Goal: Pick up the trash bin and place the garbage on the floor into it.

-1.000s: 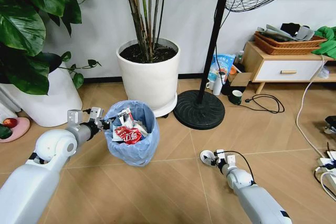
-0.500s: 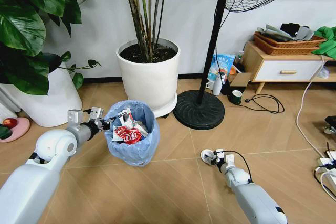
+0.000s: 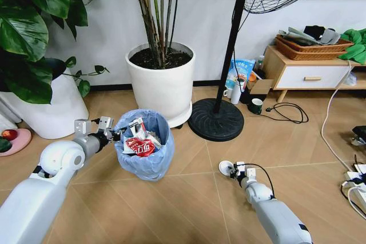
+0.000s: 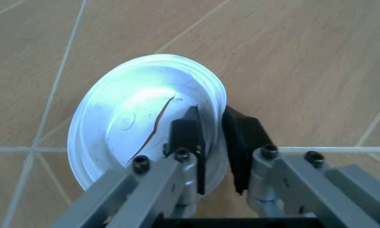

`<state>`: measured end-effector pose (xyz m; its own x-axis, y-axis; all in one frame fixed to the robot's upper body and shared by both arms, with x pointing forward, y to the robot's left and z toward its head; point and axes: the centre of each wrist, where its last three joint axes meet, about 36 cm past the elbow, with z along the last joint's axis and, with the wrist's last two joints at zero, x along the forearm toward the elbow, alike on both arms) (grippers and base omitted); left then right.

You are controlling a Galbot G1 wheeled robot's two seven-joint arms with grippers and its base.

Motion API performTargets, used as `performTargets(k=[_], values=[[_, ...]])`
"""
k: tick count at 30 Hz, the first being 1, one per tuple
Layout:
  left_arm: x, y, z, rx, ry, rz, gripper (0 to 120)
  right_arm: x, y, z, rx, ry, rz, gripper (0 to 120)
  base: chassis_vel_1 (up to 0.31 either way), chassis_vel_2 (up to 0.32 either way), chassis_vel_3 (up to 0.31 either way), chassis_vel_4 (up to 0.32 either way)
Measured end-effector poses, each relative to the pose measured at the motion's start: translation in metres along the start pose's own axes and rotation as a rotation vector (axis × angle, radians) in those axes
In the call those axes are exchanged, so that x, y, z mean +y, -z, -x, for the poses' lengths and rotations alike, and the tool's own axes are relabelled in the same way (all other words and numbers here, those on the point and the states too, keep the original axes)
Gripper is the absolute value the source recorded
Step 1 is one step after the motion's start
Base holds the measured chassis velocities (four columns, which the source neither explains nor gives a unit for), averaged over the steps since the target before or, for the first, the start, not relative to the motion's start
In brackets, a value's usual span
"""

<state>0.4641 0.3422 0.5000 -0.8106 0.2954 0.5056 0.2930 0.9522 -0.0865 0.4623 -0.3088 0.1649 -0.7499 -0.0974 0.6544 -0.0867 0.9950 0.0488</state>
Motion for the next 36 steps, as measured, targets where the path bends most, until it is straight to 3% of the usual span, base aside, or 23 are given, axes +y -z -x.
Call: performTargets(k=[4,15,31,36], values=[[0.0,0.001,-0.001,-0.003,0.0,0.002,0,0.002,0.0,0.0,-0.001,0.004,0.002,0,0.0,0.0,0.0,0.0],[-0.002,0.001,-0.003,-0.005,0.0,0.006,0,0.002,0.001,-0.003,-0.013,0.008,0.016,0,0.0,0.0,0.0,0.0],[-0.004,-0.002,-0.006,-0.004,0.003,0.005,0,-0.006,0.031,-0.018,-0.101,0.015,0.039,0,0.0,0.0,0.0,0.0],[-0.005,-0.003,-0.008,-0.003,0.005,0.005,0,-0.018,0.062,-0.032,-0.207,0.008,0.021,0,0.0,0.0,0.0,0.0]])
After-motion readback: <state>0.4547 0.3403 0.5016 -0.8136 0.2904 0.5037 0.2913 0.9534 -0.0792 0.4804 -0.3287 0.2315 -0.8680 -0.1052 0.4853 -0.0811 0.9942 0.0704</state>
